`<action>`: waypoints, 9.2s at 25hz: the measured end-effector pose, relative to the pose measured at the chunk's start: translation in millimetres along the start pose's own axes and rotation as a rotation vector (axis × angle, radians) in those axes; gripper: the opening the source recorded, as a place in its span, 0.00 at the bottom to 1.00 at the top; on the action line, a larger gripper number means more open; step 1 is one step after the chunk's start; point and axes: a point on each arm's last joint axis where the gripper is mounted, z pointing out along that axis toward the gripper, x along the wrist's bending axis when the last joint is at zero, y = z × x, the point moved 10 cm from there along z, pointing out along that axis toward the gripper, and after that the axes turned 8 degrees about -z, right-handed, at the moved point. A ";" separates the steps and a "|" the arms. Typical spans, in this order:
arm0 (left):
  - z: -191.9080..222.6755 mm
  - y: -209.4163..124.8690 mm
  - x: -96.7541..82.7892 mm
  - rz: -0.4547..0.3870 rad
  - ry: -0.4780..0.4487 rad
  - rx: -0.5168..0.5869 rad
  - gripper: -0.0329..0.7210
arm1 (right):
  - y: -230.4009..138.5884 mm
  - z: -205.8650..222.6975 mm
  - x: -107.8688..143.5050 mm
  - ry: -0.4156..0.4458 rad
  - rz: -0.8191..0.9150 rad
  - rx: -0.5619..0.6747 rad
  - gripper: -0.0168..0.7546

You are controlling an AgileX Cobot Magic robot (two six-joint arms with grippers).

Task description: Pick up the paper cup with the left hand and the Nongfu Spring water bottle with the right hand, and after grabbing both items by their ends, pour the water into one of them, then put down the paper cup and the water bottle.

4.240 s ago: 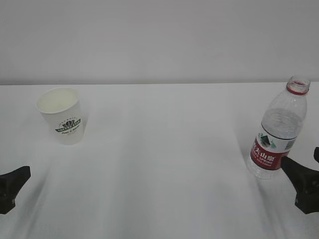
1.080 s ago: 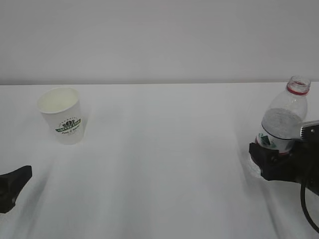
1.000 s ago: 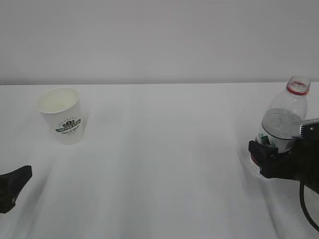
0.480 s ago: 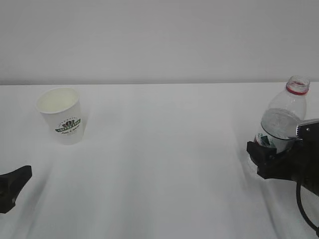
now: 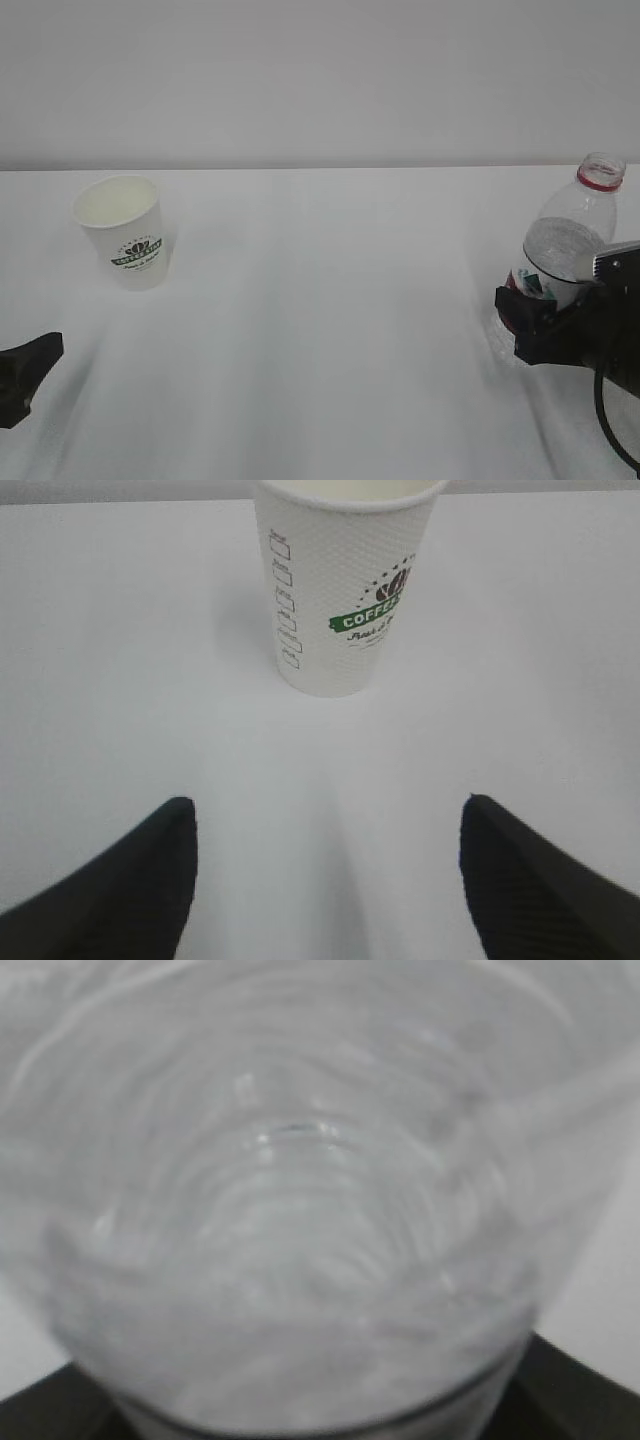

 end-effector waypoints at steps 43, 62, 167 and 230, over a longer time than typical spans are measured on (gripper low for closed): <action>19.1 -15.2 4.0 0.032 0.009 0.065 0.95 | 54.1 -47.0 3.5 -0.018 -0.042 -0.125 0.65; 72.3 7.1 -3.3 0.051 -0.037 -0.002 0.96 | 54.1 -47.0 3.6 -0.018 -0.043 -0.125 0.65; 139.5 30.8 -49.3 0.091 -0.293 -0.066 0.83 | 54.1 -47.0 3.3 -0.019 -0.042 -0.125 0.65; 18.0 -45.3 -243.9 0.348 -1.092 0.166 0.83 | 50.6 -48.1 29.3 0.113 -0.126 -0.115 0.65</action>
